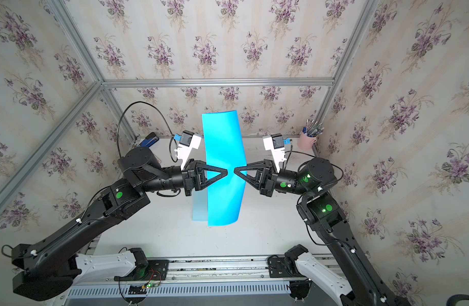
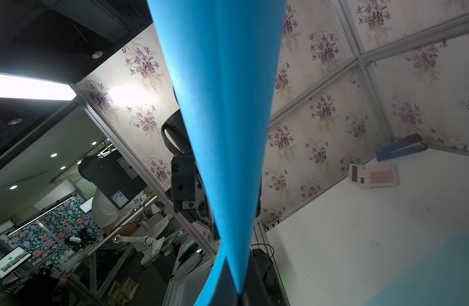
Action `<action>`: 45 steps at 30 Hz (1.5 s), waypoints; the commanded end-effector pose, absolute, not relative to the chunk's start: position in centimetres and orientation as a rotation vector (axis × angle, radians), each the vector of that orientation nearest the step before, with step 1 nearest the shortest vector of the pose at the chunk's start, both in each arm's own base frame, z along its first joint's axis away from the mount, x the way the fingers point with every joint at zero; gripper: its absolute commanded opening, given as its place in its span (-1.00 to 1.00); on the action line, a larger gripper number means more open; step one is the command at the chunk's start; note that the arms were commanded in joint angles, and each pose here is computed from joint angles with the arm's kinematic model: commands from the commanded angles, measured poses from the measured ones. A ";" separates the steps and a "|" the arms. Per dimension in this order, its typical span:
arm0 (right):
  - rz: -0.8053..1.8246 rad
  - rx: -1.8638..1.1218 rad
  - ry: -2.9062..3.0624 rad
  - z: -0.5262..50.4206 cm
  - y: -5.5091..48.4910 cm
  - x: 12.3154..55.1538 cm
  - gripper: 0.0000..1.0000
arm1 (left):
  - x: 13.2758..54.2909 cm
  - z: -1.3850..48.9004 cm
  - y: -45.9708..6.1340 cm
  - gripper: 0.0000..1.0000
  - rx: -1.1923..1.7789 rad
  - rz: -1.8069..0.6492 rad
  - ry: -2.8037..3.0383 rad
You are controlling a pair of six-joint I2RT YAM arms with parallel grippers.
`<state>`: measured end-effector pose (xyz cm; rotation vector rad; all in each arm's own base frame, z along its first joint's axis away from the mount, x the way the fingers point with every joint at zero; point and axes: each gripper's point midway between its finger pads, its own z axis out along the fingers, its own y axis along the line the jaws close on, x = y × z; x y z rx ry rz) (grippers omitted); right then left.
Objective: Fold the rectangular paper in half along the long edge
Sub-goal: Fold the paper.
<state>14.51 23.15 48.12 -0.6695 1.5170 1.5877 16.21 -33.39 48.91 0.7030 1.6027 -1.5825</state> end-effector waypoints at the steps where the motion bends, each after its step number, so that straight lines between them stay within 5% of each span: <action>1: 1.567 -0.690 1.450 49.1 22.7 13.8 -1.00 | 15.6 50.4 -33.2 -1.00 0.732 -1.601 1.530; 5: 1.590 -0.733 1.362 51.0 22.4 12.6 -1.00 | 15.6 50.1 -33.4 -1.00 0.743 -1.600 1.539; 7: 1.590 -0.730 1.363 51.4 22.5 12.8 -0.56 | 15.6 50.1 -33.5 -1.00 0.753 -1.607 1.538; 9: 1.588 -0.725 1.366 51.4 22.7 13.2 -0.41 | 15.5 50.1 -33.6 -1.00 0.761 -1.617 1.536; 13: 1.588 -0.709 1.364 51.4 23.0 14.0 -0.50 | 15.2 50.1 -33.8 -1.00 0.780 -1.639 1.527; 19: 1.561 -0.703 1.319 52.4 22.7 14.0 -1.00 | 15.1 49.9 -33.9 -1.00 0.790 -1.642 1.533; 21: 1.556 -0.702 1.309 52.7 22.6 14.0 -0.93 | 15.0 49.8 -33.9 -1.00 0.794 -1.645 1.533; 23: 1.554 -0.698 1.300 53.0 22.6 14.0 -0.45 | 15.0 49.6 -33.9 -1.00 0.796 -1.646 1.537; 24: 1.548 -0.686 1.303 53.1 22.6 14.3 -0.41 | 15.0 49.6 -33.9 -1.00 0.794 -1.646 1.538; 27: 1.540 -0.675 1.295 53.4 22.5 14.6 -0.51 | 14.9 49.6 -34.0 -1.00 0.798 -1.651 1.539; 31: 1.532 -0.670 1.266 53.9 22.4 14.6 -0.97 | 14.9 49.5 -34.0 -1.00 0.800 -1.653 1.540; 33: 1.525 -0.664 1.253 54.2 22.3 14.6 -0.95 | 14.8 49.5 -34.0 -1.00 0.802 -1.657 1.539; 35: 1.518 -0.656 1.254 54.5 22.3 14.8 -0.55 | 14.8 49.4 -34.0 -1.00 0.802 -1.658 1.543; 37: 1.510 -0.650 1.254 54.7 22.3 15.1 -0.44 | 14.8 49.3 -34.0 -1.00 0.805 -1.660 1.544; 39: 1.500 -0.645 1.248 54.9 22.4 15.4 -0.53 | 14.7 49.3 -33.9 -1.00 0.805 -1.659 1.542; 42: 1.492 -0.646 1.228 55.3 22.3 15.4 -0.96 | 14.7 49.4 -33.8 -1.00 0.804 -1.658 1.538; 45: 1.493 -0.656 1.214 55.8 22.3 15.3 -0.90 | 14.6 49.5 -33.7 -1.00 0.807 -1.656 1.536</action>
